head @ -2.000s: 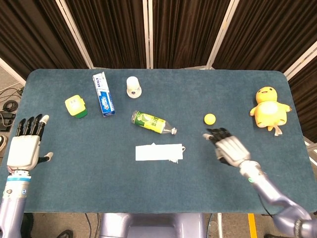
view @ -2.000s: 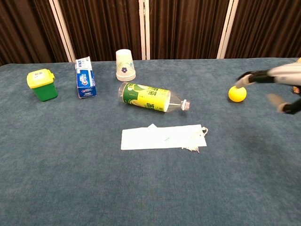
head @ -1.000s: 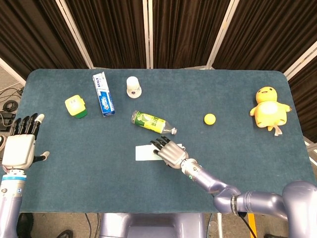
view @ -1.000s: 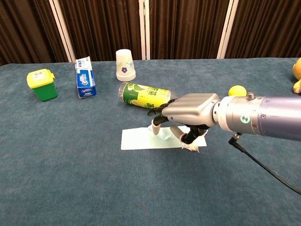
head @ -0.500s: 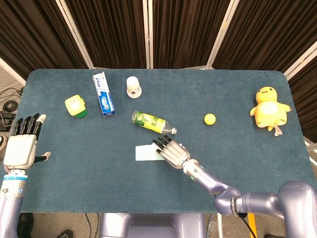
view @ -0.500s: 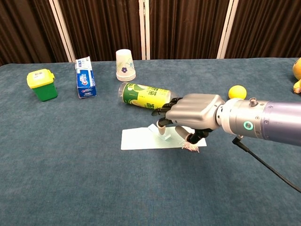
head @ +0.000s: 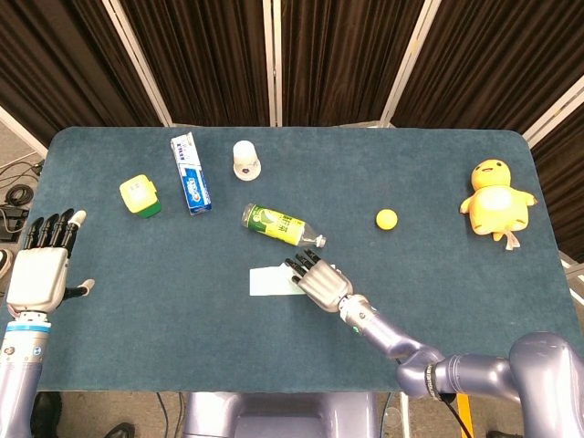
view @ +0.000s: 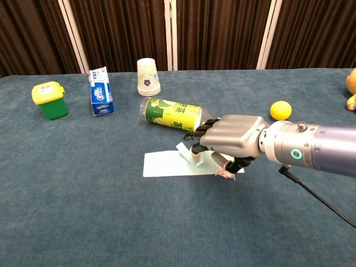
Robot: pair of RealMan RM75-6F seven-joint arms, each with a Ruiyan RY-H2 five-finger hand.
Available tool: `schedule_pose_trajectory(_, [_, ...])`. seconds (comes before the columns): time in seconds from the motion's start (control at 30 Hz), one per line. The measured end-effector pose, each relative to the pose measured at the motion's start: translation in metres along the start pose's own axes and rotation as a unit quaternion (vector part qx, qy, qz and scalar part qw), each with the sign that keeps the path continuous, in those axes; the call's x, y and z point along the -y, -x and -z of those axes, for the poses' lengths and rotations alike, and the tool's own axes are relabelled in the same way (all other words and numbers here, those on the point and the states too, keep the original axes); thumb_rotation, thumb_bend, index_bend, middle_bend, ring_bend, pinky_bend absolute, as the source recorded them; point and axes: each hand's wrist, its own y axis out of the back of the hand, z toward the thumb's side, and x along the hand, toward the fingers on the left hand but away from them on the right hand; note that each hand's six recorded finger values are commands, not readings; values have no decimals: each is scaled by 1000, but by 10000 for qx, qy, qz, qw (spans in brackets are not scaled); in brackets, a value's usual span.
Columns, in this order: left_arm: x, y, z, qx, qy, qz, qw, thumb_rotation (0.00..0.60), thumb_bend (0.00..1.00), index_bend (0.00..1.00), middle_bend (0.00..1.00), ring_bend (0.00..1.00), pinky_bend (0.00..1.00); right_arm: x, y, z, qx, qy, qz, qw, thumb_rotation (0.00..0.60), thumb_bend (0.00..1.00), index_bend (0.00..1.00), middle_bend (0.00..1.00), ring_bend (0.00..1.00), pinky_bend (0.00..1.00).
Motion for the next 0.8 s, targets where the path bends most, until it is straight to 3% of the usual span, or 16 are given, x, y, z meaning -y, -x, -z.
schedule_pose_trajectory(0.43, [0, 0, -2, 37, 7, -3, 10000, 600, 0, 0, 0, 0, 0, 15, -10, 1, -33, -140, -66, 9999, 600, 805, 347, 0, 0, 0])
schedule_pose_trajectory(0.8, [0, 1, -2, 58, 23, -1, 10000, 600, 0, 0, 0, 0, 0, 14, -11, 9, 93, -199, 35, 9998, 600, 806, 351, 0, 0, 0])
